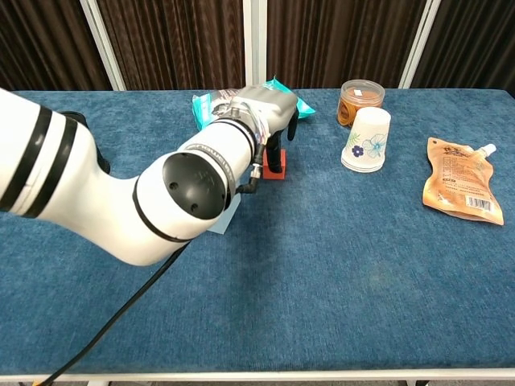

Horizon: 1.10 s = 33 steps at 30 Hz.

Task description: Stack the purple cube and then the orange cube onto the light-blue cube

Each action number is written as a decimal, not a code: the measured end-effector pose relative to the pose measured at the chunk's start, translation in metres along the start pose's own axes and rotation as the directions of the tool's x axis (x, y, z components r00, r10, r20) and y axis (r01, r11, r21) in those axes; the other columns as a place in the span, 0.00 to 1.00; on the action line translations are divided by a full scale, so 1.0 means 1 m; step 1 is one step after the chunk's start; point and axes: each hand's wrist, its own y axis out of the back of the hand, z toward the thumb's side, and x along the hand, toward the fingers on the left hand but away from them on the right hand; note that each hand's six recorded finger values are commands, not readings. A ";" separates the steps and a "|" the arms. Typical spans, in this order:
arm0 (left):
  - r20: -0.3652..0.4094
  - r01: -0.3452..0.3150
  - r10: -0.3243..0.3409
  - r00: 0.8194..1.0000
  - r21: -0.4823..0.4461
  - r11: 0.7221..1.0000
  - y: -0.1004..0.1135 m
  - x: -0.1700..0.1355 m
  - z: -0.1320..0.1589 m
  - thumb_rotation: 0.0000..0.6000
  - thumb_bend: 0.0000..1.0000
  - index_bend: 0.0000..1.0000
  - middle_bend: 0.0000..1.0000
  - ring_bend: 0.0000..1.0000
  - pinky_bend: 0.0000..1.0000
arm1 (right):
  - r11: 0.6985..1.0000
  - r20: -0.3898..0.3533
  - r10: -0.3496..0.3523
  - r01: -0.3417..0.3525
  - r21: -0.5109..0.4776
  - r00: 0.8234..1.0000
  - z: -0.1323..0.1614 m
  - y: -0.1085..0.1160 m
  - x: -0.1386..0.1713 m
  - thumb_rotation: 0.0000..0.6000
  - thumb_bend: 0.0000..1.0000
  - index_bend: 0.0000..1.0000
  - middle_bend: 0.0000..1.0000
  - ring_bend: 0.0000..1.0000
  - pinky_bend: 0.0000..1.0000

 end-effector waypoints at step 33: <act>0.011 -0.025 0.025 1.000 -0.026 0.999 -0.005 0.001 -0.005 1.00 0.28 0.51 0.66 0.41 0.37 | 1.000 0.007 0.005 -0.005 -0.006 1.000 -0.001 0.001 -0.002 1.00 0.18 0.00 0.00 0.00 0.00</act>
